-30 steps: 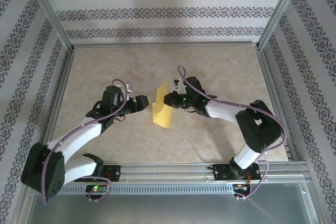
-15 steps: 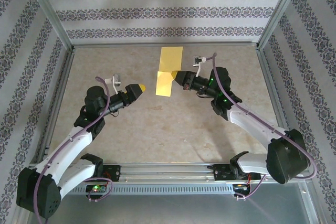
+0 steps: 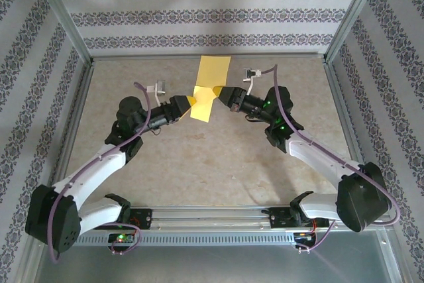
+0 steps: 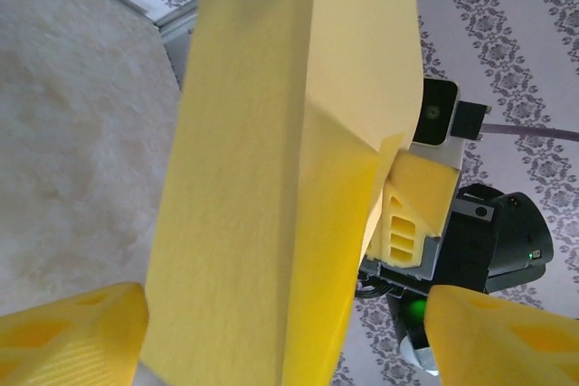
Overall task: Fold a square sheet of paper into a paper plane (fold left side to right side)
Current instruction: Turn over the paper at the center of the table.
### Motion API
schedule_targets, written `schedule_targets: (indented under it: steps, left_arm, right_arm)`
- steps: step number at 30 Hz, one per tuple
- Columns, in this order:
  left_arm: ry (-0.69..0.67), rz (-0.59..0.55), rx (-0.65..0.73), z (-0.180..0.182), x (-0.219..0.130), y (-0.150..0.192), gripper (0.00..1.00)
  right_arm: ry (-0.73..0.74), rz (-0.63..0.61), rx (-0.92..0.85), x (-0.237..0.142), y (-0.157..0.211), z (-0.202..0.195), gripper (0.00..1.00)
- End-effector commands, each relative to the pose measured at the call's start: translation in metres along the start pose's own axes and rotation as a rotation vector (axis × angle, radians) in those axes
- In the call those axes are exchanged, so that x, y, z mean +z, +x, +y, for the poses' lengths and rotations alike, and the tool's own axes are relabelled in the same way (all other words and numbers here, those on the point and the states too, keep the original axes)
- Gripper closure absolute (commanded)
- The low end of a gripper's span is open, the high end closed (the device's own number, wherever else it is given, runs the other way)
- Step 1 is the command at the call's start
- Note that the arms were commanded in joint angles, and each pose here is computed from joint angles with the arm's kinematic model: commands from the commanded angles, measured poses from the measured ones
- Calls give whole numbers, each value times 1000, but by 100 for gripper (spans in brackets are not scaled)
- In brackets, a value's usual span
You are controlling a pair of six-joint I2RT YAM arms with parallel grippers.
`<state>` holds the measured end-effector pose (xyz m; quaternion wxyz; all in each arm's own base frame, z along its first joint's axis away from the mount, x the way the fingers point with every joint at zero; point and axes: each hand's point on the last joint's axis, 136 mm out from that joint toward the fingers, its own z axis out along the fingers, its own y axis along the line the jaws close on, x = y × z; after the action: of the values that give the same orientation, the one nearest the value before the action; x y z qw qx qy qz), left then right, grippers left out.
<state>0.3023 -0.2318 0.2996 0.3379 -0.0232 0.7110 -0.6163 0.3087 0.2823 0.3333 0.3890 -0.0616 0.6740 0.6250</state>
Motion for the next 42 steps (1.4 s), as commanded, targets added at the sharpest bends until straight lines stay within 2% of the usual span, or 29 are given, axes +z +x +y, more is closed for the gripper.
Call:
schedule_targets:
  steps: [1,5,10,14,20,23,28,33,36,39,42]
  left_arm:
    - [136,5,62,-38,8,-8,27]
    - [162,31,58,-43,13,-7,44]
    - [148,31,54,-39,14,-6,74]
    - [140,33,55,-38,13,-5,91]
    - [80,54,75,-31,8,2,96]
    - [-6,77,115,-21,1,8,97]
    - [-316,170,238,16,-23,30,100]
    - [-723,333,429,59,-53,52,100]
    - [-970,392,560,77,-67,52,100]
    - [-1151,426,703,83,-68,49,100]
    - [-1317,459,833,88,-62,49,100]
  right_arm:
    - [-70,-2,-21,5,-5,20,98]
    - [-43,-2,-4,4,-2,8,98]
    - [-23,-4,7,2,0,0,93]
    - [-3,-8,8,-3,-1,-6,82]
    - [78,-31,-2,-21,-3,-25,62]
    - [211,-20,-33,-37,1,-46,56]
    - [585,28,-204,-84,8,-86,45]
    - [907,71,-311,-140,12,-116,31]
    - [1052,77,-332,-169,11,-131,16]
    - [1160,82,-305,-194,13,-147,2]
    - [1208,64,-238,-212,15,-158,2]
